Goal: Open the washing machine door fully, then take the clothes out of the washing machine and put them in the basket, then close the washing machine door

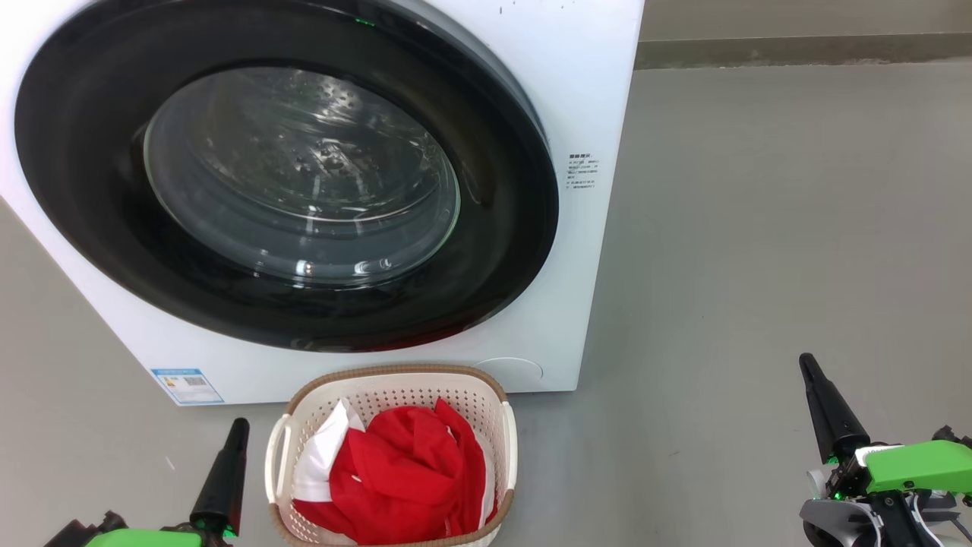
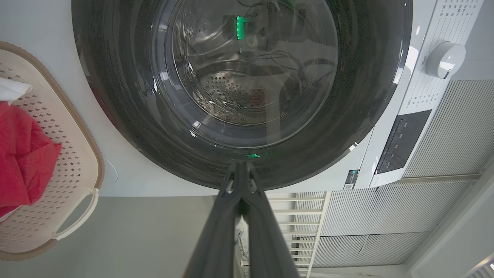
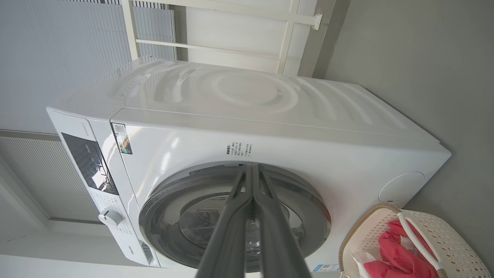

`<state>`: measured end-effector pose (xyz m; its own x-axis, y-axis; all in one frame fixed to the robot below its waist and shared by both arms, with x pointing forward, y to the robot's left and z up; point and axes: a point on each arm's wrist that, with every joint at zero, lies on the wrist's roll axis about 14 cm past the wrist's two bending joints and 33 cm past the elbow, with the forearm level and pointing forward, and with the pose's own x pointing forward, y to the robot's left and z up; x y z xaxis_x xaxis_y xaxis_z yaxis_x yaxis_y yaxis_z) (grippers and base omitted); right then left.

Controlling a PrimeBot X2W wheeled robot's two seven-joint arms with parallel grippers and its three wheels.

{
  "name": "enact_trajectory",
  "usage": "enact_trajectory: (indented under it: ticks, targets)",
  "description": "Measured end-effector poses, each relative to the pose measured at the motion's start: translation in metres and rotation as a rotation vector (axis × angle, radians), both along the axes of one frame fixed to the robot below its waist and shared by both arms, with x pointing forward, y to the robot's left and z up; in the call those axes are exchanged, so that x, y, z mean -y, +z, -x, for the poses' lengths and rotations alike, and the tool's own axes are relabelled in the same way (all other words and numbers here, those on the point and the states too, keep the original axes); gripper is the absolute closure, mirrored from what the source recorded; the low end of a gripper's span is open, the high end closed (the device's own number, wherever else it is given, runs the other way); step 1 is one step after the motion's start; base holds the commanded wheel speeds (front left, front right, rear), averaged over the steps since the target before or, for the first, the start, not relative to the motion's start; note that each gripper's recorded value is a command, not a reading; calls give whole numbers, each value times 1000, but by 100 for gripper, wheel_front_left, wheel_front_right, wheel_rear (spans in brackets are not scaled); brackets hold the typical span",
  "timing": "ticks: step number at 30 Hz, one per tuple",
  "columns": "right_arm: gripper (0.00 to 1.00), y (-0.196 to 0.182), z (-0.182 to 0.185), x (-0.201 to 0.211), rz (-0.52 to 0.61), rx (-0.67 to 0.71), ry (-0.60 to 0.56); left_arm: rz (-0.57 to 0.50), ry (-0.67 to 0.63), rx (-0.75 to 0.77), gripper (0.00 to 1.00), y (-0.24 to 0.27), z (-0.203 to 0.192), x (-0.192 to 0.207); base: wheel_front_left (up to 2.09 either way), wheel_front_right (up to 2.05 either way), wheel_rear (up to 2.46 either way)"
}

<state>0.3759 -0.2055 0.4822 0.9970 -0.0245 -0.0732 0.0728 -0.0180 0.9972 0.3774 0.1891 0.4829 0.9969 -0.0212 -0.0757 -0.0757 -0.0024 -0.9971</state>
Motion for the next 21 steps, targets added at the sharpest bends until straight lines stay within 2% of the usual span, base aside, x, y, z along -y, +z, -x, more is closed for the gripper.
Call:
enact_trajectory:
  ticks: [21]
  targets:
    - [100,0,0,0,0,0,-1,0,0,0,100,0,0,0,0,0,0]
